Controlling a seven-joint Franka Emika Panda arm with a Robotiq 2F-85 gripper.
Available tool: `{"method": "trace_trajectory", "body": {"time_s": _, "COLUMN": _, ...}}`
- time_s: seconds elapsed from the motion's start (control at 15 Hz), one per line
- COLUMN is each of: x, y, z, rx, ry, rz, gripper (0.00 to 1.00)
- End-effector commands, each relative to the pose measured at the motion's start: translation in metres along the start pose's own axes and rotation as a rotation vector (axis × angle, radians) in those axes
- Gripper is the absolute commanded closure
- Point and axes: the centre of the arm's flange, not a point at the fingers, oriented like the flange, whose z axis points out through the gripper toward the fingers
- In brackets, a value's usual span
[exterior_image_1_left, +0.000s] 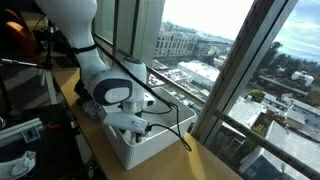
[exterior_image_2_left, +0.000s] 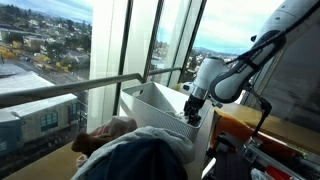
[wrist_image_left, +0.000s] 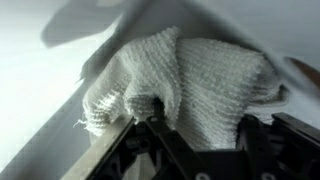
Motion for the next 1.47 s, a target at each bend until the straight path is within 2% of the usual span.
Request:
{"method": "trace_trajectory", "body": {"time_s": 0.0, "x": 0.015, "y": -0.005, "z": -0.019, "rx": -0.015, "ry": 0.029, "rz": 0.001, "gripper": 0.73}}
{"method": "trace_trajectory", "body": {"time_s": 0.27, "x": 0.052, "y": -0.024, "z": -0.080, "rx": 0.004, "ry": 0.120, "rz": -0.020, "gripper": 1.00}}
{"method": "trace_trajectory", "body": {"time_s": 0.6, "x": 0.092, "y": -0.020, "z": -0.195, "rx": -0.008, "ry": 0.281, "rz": -0.015, "gripper": 0.99}}
{"method": "trace_trajectory", "body": {"time_s": 1.0, "x": 0.110, "y": 0.017, "z": -0.353, "rx": -0.071, "ry": 0.458, "rz": 0.002, "gripper": 0.99}}
{"method": "trace_trajectory", "body": {"time_s": 1.2, "x": 0.123, "y": -0.001, "z": -0.437, "rx": -0.117, "ry": 0.533, "rz": -0.028, "gripper": 0.99}}
{"method": "trace_trajectory", "body": {"time_s": 1.4, "x": 0.138, "y": -0.055, "z": -0.481, "rx": -0.132, "ry": 0.582, "rz": -0.089, "gripper": 0.99}}
